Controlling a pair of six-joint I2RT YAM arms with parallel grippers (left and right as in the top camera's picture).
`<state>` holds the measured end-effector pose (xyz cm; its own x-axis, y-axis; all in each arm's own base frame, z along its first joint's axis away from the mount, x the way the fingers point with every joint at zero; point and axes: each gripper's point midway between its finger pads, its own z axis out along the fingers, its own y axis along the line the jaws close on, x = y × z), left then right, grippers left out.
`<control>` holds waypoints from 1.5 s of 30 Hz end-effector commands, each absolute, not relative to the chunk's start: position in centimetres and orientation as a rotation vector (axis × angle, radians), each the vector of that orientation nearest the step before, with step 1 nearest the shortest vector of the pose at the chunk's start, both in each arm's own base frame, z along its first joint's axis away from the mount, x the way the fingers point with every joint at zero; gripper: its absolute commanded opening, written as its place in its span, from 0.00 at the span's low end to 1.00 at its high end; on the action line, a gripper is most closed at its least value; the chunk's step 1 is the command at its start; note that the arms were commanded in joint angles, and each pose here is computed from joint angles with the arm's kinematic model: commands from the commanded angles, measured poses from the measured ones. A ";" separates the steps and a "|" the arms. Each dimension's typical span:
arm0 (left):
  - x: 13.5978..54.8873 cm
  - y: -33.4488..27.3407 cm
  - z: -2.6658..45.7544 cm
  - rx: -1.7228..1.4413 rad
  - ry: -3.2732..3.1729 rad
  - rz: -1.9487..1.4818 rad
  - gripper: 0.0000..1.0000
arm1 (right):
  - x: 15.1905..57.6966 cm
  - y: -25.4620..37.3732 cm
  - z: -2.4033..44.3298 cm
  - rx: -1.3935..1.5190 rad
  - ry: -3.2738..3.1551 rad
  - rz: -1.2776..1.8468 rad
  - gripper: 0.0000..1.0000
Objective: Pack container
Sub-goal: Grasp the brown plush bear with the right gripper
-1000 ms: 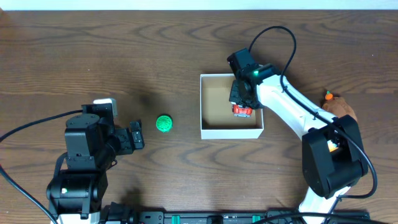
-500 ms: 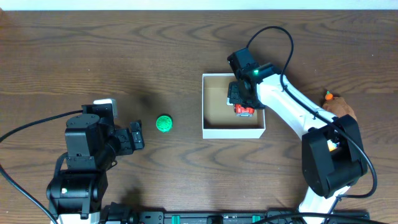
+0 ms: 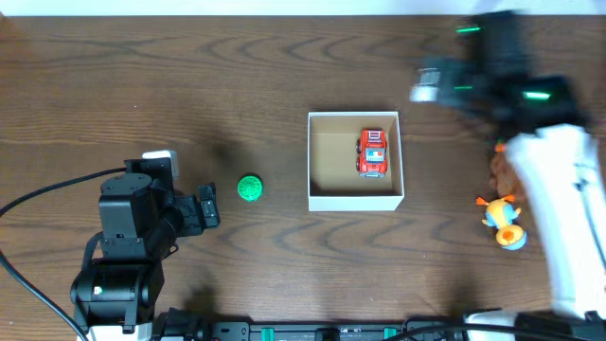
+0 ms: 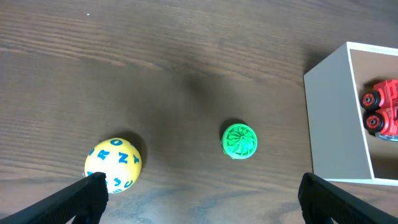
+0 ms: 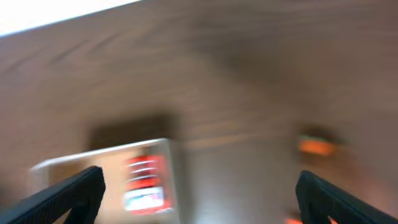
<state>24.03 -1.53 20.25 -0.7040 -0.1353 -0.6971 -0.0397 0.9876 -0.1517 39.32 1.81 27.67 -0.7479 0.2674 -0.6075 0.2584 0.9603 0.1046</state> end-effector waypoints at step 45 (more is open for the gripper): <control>24.2 -1.2 21.2 -0.139 2.326 -0.150 0.98 | 36.7 3.0 28.6 0.327 2.498 0.284 0.01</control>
<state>24.04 -1.53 20.26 -0.7038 -0.1350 -0.6975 -0.0393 0.9877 -0.1514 36.64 -1.32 28.86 -0.7813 0.2370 -0.5773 0.1686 0.9708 0.1704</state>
